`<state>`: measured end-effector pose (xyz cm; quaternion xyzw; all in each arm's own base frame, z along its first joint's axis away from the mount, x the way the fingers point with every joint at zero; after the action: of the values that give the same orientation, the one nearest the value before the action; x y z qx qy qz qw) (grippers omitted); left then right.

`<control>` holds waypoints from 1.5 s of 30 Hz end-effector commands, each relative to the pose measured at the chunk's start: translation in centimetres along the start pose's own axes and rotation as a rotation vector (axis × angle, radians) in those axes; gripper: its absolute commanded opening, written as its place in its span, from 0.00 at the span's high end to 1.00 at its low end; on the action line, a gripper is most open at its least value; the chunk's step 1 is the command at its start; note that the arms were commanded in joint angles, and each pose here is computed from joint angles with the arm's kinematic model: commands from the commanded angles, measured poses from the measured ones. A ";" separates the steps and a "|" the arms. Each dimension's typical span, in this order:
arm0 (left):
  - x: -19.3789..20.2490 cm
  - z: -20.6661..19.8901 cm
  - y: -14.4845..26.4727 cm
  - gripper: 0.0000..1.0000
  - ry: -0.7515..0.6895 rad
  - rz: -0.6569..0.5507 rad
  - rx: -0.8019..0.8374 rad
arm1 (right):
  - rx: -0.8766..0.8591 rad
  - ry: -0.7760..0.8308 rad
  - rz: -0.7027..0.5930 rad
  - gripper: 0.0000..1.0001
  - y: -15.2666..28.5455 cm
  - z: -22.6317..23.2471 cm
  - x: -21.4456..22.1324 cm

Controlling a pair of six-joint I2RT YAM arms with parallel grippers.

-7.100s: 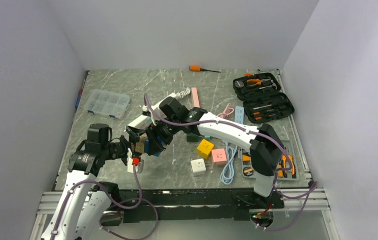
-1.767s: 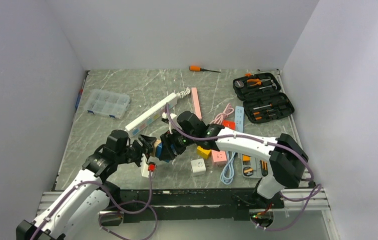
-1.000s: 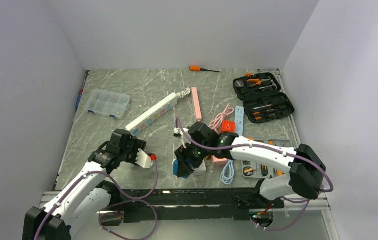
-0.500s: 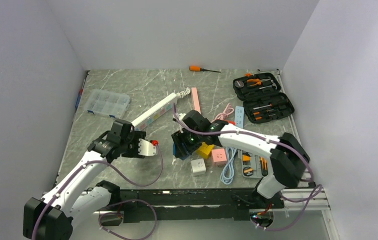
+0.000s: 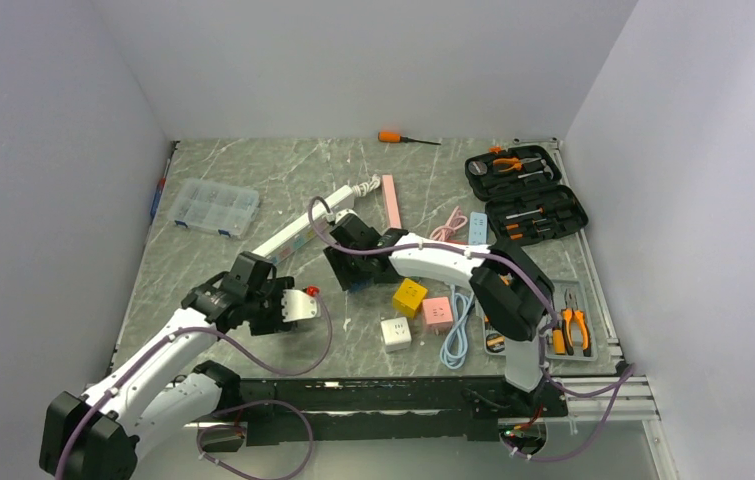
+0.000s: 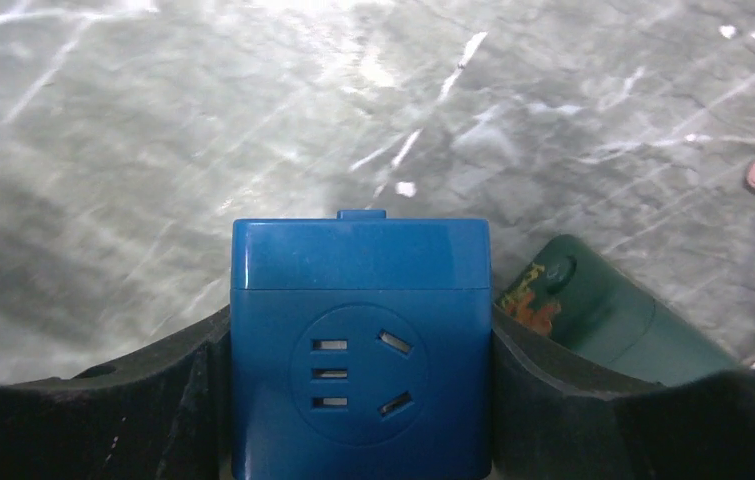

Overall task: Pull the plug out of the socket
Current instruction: Place the plug at the center of the board.

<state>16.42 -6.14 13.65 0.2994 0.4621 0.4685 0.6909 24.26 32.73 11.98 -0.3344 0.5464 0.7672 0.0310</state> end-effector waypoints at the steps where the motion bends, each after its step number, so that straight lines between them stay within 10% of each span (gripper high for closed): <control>1: -1.3 0.3 0.2 0.67 0.096 -0.062 -0.009 | 0.153 -0.026 -0.120 0.67 -1.0 -0.5 -1.7; 12: -2.2 0.2 -1.4 0.65 0.084 -0.025 0.008 | 0.213 -0.053 -0.181 0.01 -0.2 -0.1 -1.1; 30: -6.9 2.6 -6.7 0.45 0.042 0.024 0.066 | 0.209 -0.281 -0.431 0.00 16.0 -6.5 -3.9; 35: -6.9 2.2 -8.0 0.01 0.076 0.024 0.090 | 0.246 -0.317 -0.432 0.00 16.7 -8.9 -1.2; 45: -8.4 2.6 -5.3 0.01 0.195 -0.007 0.192 | 0.255 -0.430 -0.447 0.00 17.2 -12.8 1.6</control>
<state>19.70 -15.10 10.25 0.3347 0.5272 0.4628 0.6292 21.79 15.16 21.89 -0.2780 0.5634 0.7051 0.3288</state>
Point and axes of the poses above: each gripper's point midway between its finger pads, its own y axis back along the fingers, its own z axis along the line the jaws close on, x = y × z, the point moved 8 cm from there along y, back along the fingers, and after that the axes turned 6 degrees about -y, right-handed, at the moved point
